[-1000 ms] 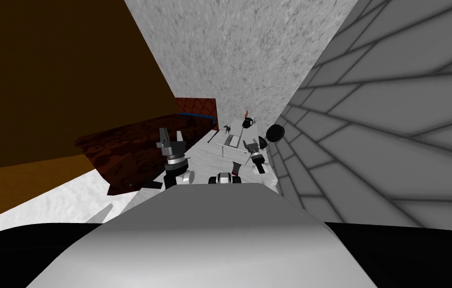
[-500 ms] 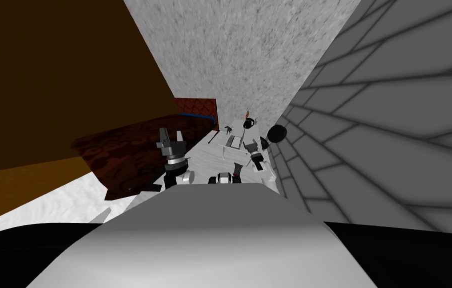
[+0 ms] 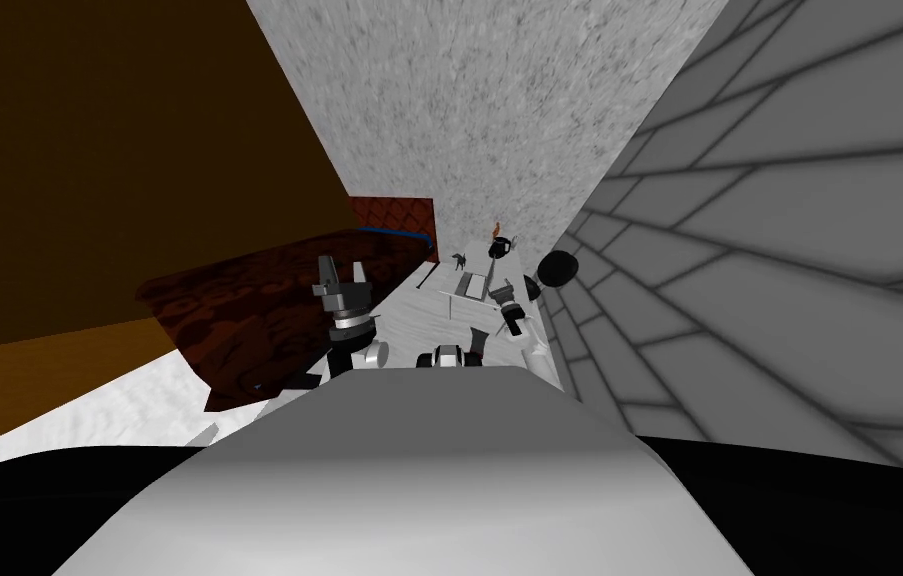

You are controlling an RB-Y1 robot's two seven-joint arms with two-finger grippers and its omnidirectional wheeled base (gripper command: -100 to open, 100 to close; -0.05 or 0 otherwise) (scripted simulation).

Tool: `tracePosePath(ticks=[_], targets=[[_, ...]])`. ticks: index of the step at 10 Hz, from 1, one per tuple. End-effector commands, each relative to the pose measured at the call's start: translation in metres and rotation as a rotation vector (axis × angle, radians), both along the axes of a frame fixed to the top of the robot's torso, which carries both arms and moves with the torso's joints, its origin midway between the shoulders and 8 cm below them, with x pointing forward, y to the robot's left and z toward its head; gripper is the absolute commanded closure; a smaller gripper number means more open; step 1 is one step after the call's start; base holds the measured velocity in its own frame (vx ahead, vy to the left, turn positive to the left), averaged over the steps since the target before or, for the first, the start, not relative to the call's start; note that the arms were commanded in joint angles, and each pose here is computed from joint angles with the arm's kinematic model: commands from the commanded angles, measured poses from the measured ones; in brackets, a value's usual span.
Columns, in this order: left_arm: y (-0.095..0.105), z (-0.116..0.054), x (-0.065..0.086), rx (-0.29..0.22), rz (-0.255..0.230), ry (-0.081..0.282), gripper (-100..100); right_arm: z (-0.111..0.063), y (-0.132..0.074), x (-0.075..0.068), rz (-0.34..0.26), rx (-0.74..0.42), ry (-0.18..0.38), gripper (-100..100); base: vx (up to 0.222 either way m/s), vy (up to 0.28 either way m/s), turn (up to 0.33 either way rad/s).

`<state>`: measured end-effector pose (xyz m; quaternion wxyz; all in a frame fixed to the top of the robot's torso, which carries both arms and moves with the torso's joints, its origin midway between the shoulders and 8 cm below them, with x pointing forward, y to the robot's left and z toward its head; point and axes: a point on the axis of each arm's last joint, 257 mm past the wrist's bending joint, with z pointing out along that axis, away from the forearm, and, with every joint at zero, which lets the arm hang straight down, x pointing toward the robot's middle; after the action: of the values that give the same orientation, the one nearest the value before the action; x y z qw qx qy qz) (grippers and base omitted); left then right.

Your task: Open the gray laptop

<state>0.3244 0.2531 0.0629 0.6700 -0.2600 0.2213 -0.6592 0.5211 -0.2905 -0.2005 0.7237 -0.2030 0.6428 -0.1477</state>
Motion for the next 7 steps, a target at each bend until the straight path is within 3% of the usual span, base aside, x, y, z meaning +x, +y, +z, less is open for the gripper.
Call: tracePosePath(ticks=[1,7], targets=[[0.000,0.000,0.000,0.000,0.000,0.000,0,-0.016,-0.017,0.009,-0.043,-0.165,0.037,-100,0.063,0.092,-0.013],[0.000,0.000,0.000,0.000,0.000,0.000,0,-0.033,-0.049,0.026,-0.104,-0.432,0.090,-100,0.047,0.057,-0.012]])
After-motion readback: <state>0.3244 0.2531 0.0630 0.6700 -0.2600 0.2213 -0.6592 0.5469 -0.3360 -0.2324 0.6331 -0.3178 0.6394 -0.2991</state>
